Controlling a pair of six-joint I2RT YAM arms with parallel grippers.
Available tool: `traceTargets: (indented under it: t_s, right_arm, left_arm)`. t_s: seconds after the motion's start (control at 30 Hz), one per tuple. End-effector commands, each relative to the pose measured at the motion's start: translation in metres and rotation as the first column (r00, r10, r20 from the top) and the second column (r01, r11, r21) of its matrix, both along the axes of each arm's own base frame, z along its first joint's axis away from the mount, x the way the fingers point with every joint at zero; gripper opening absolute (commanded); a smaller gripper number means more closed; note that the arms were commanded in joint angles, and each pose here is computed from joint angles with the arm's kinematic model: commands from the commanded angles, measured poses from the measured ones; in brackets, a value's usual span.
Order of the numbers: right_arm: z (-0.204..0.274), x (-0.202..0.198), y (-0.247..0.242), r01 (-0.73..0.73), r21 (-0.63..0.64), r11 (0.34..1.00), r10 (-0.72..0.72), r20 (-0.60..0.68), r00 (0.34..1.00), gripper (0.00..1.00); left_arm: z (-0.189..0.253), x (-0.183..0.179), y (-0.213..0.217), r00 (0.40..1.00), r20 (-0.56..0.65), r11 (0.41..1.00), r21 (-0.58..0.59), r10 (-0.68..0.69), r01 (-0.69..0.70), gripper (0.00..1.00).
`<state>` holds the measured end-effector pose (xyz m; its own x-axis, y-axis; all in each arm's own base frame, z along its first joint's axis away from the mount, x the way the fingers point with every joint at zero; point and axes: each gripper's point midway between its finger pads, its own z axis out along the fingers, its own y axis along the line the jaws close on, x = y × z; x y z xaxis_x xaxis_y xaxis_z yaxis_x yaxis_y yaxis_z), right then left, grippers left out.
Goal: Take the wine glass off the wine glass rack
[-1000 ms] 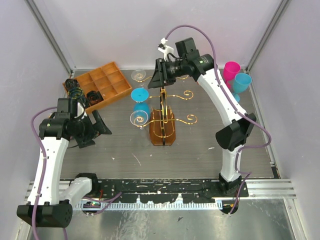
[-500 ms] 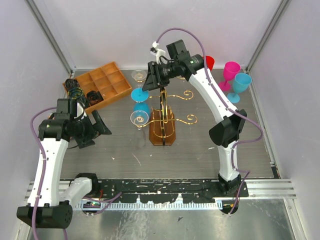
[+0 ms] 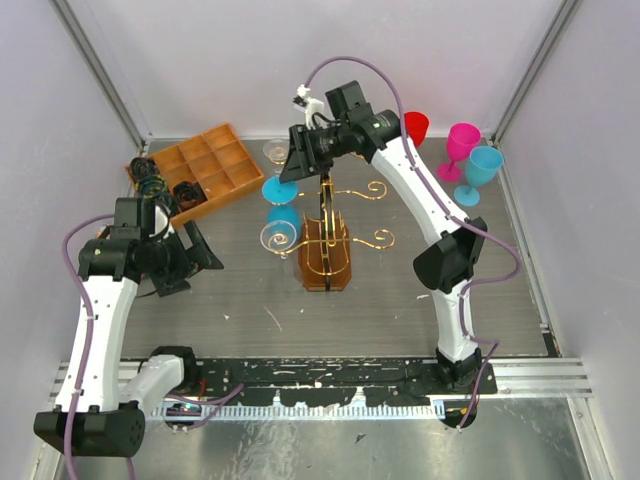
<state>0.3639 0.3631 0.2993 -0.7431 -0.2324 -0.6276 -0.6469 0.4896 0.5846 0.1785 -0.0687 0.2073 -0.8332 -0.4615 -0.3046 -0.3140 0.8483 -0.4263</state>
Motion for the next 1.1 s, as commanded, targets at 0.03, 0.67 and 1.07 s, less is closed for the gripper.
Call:
traceTargets:
  t_s: [0.03,0.67,1.07]
  right_arm:
    - [-0.018,-0.011,0.007,-0.023,-0.058,0.998,0.021,-0.035,0.999,0.51]
    - [0.024,-0.002,-0.012,0.035,0.048,0.998,-0.033,-0.032,0.999,0.12]
    - [0.042,-0.021,-0.022,-0.021,0.211,0.977,0.049,-0.132,0.99,0.01]
  left_arm:
    - [-0.007,0.001,-0.001,1.0,0.001,1.0,-0.002,-0.019,0.019,0.98]
    - [-0.004,0.004,-0.005,0.999,0.017,0.999,-0.025,-0.034,0.034,0.98]
    - [-0.007,0.003,-0.008,0.999,0.01,0.999,-0.04,-0.033,0.033,0.98]
